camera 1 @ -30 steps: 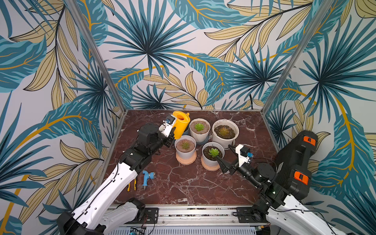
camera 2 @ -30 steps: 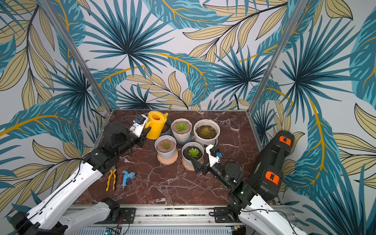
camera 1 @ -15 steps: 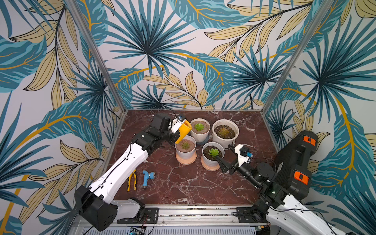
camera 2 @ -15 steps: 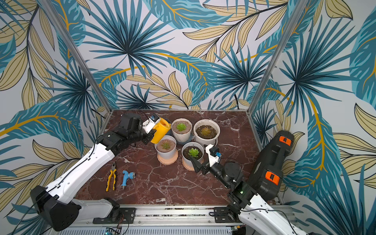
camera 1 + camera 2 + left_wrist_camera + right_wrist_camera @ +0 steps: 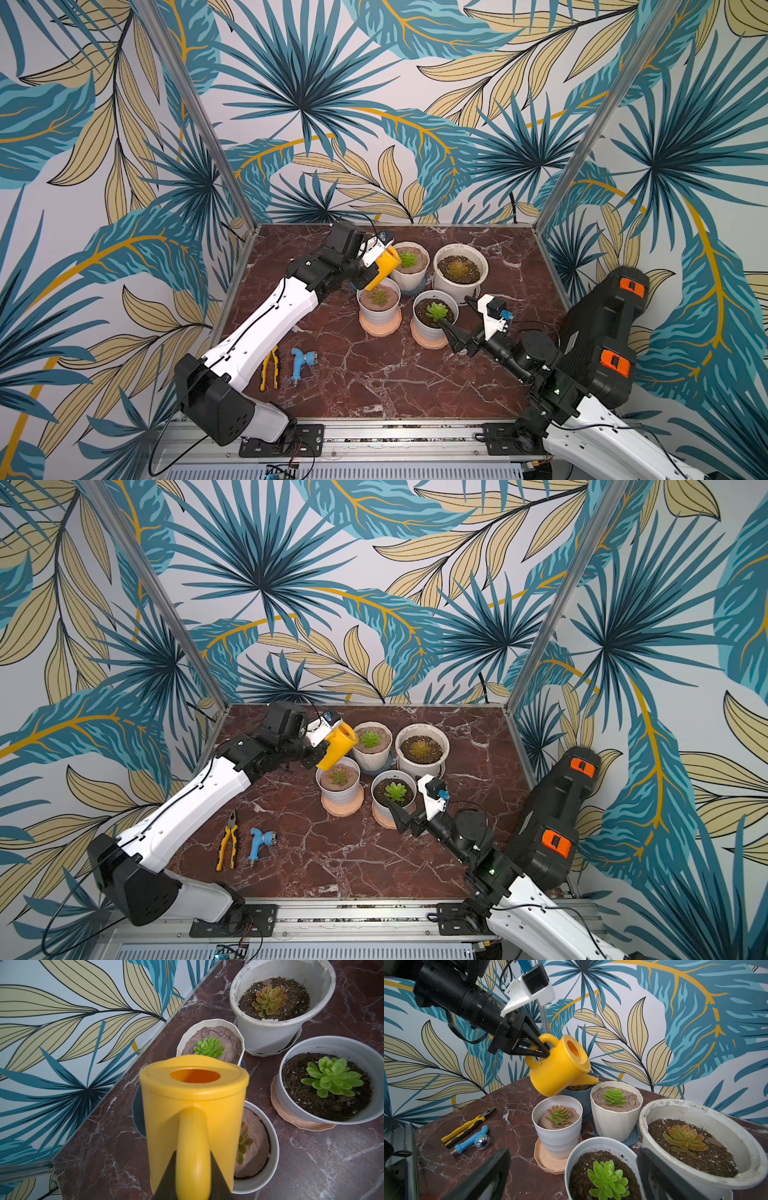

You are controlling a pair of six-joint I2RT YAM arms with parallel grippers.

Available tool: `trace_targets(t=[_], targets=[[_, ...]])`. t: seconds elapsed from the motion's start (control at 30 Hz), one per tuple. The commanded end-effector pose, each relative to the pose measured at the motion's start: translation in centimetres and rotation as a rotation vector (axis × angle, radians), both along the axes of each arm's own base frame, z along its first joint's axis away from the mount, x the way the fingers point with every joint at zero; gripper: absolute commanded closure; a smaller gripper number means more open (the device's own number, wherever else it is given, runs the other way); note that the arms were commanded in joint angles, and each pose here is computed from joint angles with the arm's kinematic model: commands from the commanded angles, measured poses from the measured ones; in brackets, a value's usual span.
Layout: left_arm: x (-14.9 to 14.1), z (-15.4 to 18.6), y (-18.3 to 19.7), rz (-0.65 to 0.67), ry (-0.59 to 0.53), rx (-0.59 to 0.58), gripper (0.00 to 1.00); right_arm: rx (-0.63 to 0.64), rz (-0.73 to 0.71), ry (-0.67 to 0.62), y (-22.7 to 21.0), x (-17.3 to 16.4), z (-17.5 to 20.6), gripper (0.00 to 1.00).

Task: Water the succulent around the soil edge
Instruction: Water the soil of the potted plant with water.

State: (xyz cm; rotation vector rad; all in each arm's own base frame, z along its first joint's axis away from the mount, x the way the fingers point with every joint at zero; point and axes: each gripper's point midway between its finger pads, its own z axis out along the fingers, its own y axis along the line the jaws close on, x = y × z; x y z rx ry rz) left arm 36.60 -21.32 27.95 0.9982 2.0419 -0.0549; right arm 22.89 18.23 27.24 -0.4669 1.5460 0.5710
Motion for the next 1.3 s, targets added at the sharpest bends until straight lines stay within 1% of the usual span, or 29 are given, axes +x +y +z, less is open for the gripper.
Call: trace_targets(t=[0.0,0.17,0.27,0.5,0.6,0.73,0.83,1.0,1.27], targets=[[0.5,1.9,0.2,-0.002,-0.043,0.046,1.00,0.004,0.003,-0.014,0.0,-0.1,0.5,0.00],[0.7,1.3,0.1,-0.017,-0.024,0.117,1.00,0.003,0.003,-0.014,0.1,-0.1,0.5,0.00],[0.8,1.4,-0.4,-0.024,-0.029,0.106,1.00,0.003,0.006,-0.014,0.1,-0.2,0.5,0.01],[1.1,2.5,-1.9,-0.040,-0.046,0.020,1.00,0.003,0.009,-0.014,0.1,-0.2,0.6,0.01],[1.5,2.0,-1.8,-0.024,-0.033,0.037,1.00,0.004,0.010,-0.015,0.1,-0.2,0.6,0.01],[2.6,1.4,-0.4,0.055,-0.035,0.115,1.00,0.004,0.011,-0.016,0.1,-0.2,0.6,0.00],[3.3,1.3,-0.2,0.074,-0.033,0.149,1.00,0.006,0.013,-0.013,0.2,-0.2,0.6,0.00],[4.3,1.2,-1.2,0.063,-0.025,0.138,1.00,0.003,0.015,-0.014,0.2,-0.3,0.7,0.00],[4.9,1.4,-2.0,0.053,-0.024,0.117,1.00,0.004,0.015,-0.016,0.2,-0.3,0.7,0.01]])
